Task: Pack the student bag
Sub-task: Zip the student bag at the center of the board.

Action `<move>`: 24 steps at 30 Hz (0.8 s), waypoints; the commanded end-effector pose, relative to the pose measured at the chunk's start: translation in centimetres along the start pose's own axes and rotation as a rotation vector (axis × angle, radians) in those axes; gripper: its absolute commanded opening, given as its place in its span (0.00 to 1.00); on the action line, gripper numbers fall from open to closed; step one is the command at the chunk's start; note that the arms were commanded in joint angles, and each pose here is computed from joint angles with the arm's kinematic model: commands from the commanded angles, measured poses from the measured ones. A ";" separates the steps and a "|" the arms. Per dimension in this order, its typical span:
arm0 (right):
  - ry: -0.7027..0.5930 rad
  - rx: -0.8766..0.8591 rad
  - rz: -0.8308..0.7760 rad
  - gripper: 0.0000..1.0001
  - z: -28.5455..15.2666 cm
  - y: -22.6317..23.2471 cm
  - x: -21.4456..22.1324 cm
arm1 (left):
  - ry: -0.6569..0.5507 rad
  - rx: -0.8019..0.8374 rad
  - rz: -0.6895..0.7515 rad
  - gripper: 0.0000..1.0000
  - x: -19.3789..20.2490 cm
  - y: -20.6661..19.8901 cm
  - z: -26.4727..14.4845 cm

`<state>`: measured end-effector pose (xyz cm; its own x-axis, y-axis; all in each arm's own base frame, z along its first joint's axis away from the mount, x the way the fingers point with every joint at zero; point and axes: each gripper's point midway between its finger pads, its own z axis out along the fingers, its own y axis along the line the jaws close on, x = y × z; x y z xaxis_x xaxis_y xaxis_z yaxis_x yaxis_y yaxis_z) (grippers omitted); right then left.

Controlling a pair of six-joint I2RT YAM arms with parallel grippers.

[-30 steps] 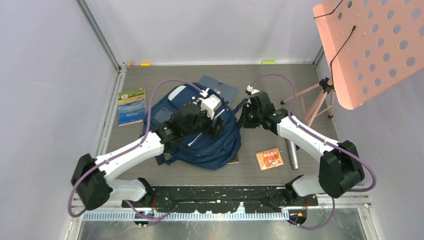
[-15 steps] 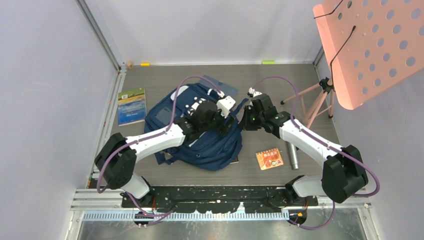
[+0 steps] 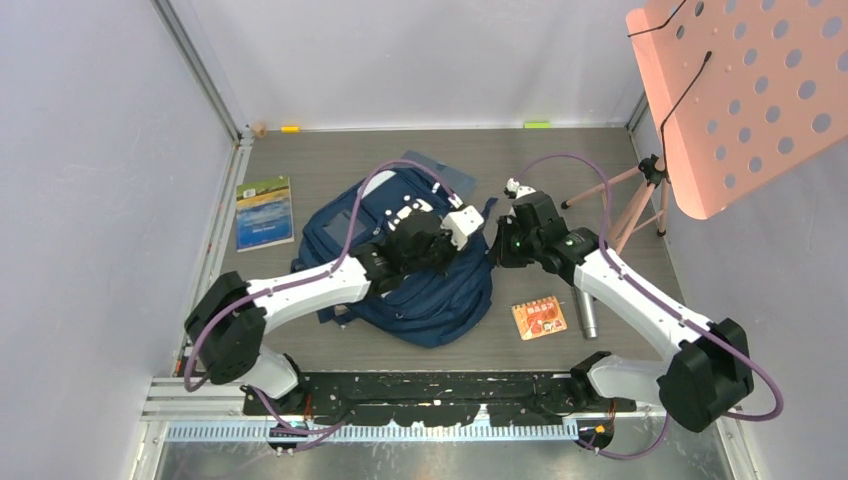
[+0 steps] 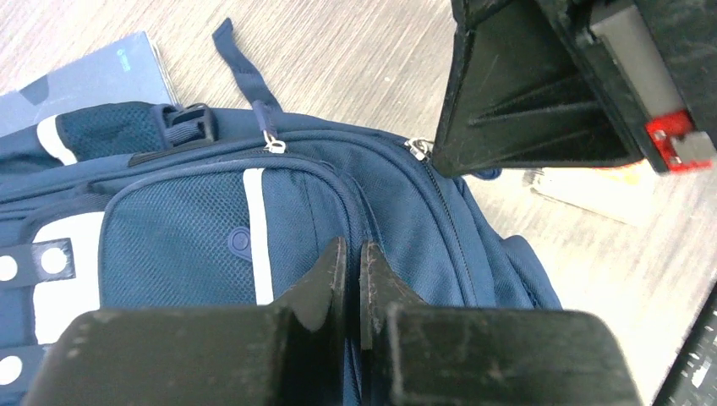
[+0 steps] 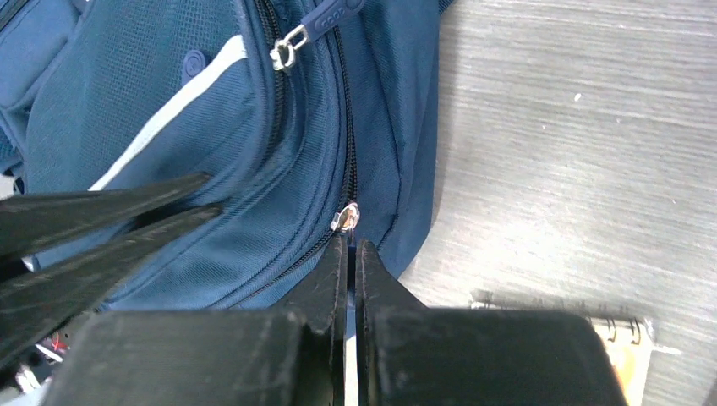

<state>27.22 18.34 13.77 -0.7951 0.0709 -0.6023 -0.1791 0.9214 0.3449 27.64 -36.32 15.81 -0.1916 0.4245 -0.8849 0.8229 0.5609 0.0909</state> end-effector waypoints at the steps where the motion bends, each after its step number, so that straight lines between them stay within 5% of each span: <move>1: -0.155 0.096 -0.041 0.00 -3.9 -1.1 -4.1 | -0.077 0.122 0.009 0.00 -1.9 -2.2 -3.8; 6: -0.177 0.205 -0.065 0.00 -4.4 -3.1 -4.5 | -0.049 0.195 -0.018 0.00 -1.0 -3.6 -7.7; 13: -0.170 0.130 -0.083 0.00 -3.5 -1.3 -5.5 | 0.061 0.215 -0.080 0.00 2.5 -4.3 -11.5; 24: -0.067 0.136 -0.097 0.00 2.5 -1.0 -5.7 | 0.152 0.272 -0.154 0.00 5.1 -5.8 -15.0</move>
<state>26.03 22.78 15.22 -0.8470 -0.0698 -0.5269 -0.3221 0.8560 0.4043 18.96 -29.13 19.83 -0.2413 0.3528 -0.9040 0.8709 0.4897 -0.0413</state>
